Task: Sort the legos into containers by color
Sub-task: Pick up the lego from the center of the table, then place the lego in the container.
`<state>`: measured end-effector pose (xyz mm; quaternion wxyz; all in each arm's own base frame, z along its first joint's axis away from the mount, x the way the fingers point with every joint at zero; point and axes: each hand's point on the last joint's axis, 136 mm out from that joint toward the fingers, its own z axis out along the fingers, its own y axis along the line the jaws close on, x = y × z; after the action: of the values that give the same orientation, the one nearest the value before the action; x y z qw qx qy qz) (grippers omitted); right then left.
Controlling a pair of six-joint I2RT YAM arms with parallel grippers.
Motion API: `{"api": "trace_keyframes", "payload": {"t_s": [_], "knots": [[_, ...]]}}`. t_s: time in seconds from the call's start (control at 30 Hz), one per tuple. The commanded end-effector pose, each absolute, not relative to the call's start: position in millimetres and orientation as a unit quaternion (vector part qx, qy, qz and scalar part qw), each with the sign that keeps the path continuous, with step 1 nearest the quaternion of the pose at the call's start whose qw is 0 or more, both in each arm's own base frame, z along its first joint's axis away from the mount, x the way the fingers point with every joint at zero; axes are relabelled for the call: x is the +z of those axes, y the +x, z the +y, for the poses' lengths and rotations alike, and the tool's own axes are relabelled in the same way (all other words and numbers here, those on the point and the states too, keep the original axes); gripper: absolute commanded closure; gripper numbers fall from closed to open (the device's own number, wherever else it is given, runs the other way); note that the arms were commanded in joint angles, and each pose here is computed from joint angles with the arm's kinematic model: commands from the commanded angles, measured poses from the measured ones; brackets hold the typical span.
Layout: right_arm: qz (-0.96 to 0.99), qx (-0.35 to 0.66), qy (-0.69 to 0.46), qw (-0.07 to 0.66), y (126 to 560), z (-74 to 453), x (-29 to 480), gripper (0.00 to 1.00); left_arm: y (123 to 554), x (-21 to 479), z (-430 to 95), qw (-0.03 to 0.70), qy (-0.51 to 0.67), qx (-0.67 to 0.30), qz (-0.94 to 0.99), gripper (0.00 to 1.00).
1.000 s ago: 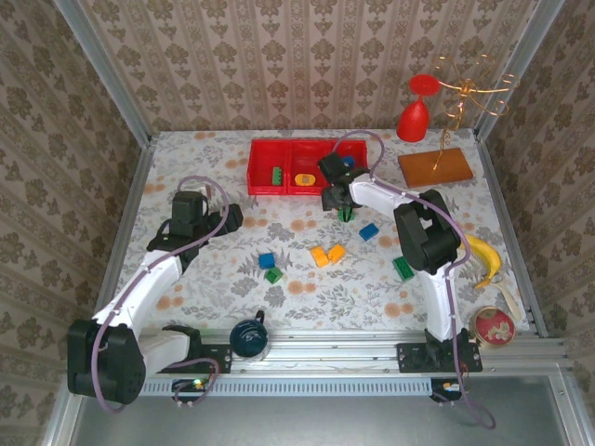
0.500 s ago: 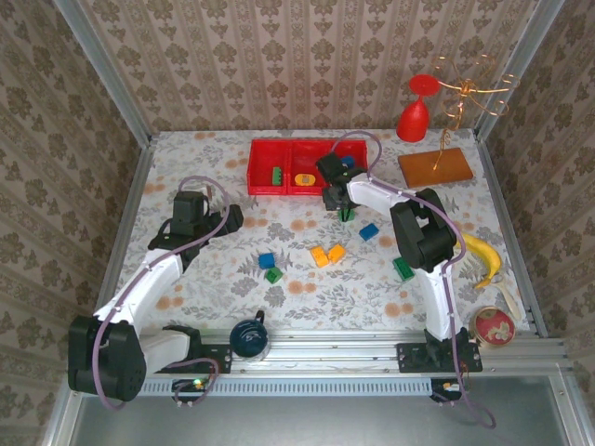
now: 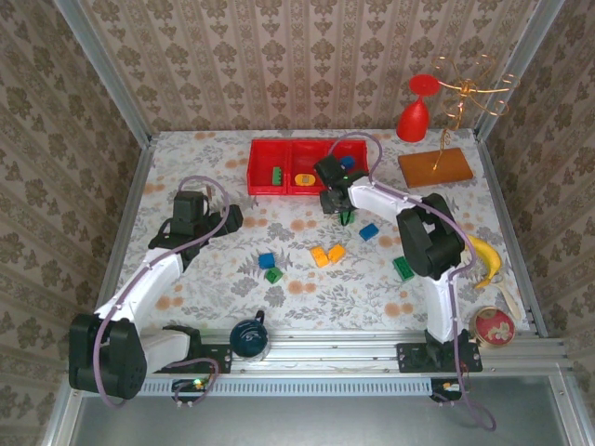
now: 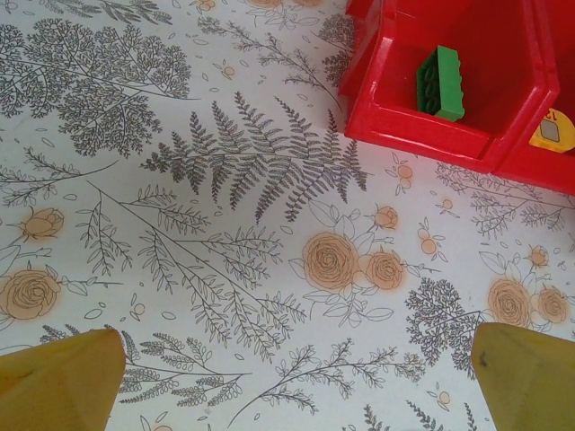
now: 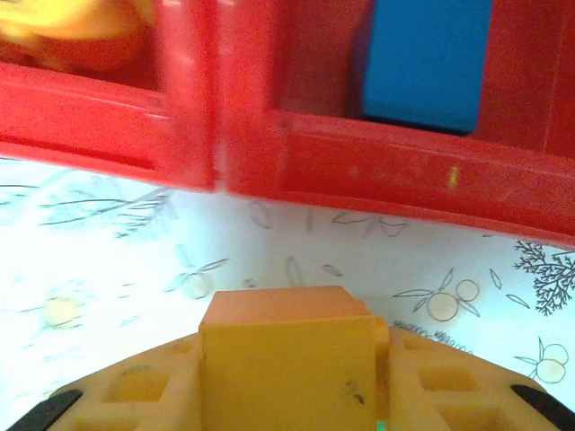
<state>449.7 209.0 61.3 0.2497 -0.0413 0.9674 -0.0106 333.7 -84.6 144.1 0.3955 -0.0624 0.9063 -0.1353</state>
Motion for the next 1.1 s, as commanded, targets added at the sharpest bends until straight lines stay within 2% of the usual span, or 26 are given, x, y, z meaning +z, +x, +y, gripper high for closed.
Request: {"api": "trace_keyframes", "payload": {"t_s": [0.0, 0.3, 0.73, 1.07], "knots": [[0.956, 0.023, -0.044, 0.291, 450.3, 225.2, 104.7, 0.73, 337.5, 149.8, -84.3, 0.401, -0.074, -0.143, 0.902, 0.00], [0.936, 0.037, -0.062, 0.345, 485.6, 250.5, 148.4, 0.73, 334.3, 153.9, -85.3, 0.406, -0.072, -0.149, 0.899, 0.00], [0.928, -0.009, -0.072, 0.365, 540.0, 265.4, 139.5, 0.71, 328.3, 157.2, -84.4, 0.411, -0.069, -0.152, 0.896, 0.00], [0.927, -0.018, -0.077, 0.368, 561.2, 271.7, 123.7, 0.62, 325.1, 157.4, -85.5, 0.408, -0.058, -0.151, 0.898, 0.00]]}}
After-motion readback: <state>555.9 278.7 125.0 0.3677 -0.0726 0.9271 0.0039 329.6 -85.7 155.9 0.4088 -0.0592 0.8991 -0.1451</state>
